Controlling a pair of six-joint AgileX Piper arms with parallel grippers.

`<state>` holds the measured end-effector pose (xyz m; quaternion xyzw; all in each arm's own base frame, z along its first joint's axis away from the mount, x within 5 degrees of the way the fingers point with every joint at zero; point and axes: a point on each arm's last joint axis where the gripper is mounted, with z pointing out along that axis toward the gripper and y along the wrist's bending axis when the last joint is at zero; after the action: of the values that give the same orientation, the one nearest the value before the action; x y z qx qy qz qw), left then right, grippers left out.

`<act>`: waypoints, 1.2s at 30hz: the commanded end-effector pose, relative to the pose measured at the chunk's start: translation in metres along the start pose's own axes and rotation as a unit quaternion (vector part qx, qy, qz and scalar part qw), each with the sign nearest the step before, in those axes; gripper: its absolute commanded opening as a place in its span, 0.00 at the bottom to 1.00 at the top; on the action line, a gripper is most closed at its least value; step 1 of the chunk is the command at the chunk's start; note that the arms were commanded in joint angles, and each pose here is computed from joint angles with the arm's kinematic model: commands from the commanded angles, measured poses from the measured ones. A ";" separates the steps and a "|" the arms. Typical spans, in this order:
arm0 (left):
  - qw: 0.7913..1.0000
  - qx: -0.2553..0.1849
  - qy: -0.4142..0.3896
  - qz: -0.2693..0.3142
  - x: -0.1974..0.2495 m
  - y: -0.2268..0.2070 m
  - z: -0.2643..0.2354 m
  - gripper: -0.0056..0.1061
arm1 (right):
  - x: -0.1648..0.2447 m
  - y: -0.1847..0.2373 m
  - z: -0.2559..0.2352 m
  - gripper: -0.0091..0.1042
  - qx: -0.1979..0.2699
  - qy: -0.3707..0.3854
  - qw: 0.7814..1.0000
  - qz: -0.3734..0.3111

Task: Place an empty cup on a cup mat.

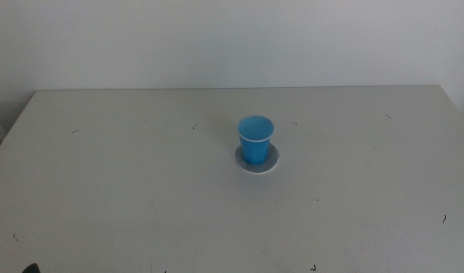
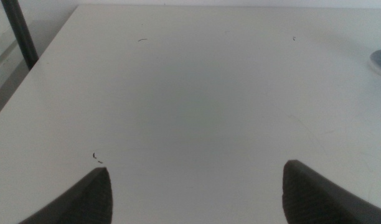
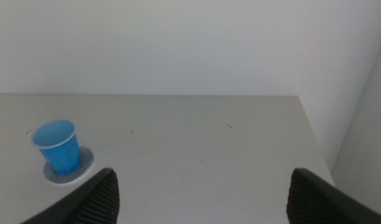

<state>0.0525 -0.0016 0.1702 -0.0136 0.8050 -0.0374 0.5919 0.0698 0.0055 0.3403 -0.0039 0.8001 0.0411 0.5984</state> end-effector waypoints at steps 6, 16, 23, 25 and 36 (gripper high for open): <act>0.999 0.005 -0.038 -0.005 -0.008 -0.001 -0.001 0.99 | 0.042 -0.008 -0.012 0.87 0.024 -0.107 0.994 0.014; 0.999 0.005 -0.038 -0.005 -0.008 -0.001 -0.001 0.99 | 0.095 -0.012 0.000 0.87 0.033 -0.078 0.996 -0.006; 0.999 0.005 -0.038 -0.005 -0.008 -0.001 -0.001 0.99 | 0.123 -0.014 0.009 0.87 0.033 -0.067 0.997 -0.007; 0.999 0.005 -0.038 -0.005 -0.008 -0.001 -0.001 0.99 | 0.127 -0.014 0.012 0.87 0.032 -0.069 0.997 -0.009; 0.999 0.005 -0.038 -0.005 -0.008 -0.001 -0.001 0.99 | 0.146 -0.013 0.026 0.87 0.017 -0.105 0.994 -0.013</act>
<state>0.0525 -0.0016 0.1702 -0.0136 0.8050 -0.0374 0.5919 0.0549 -0.0002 0.1796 0.0102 0.7755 0.0205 0.6310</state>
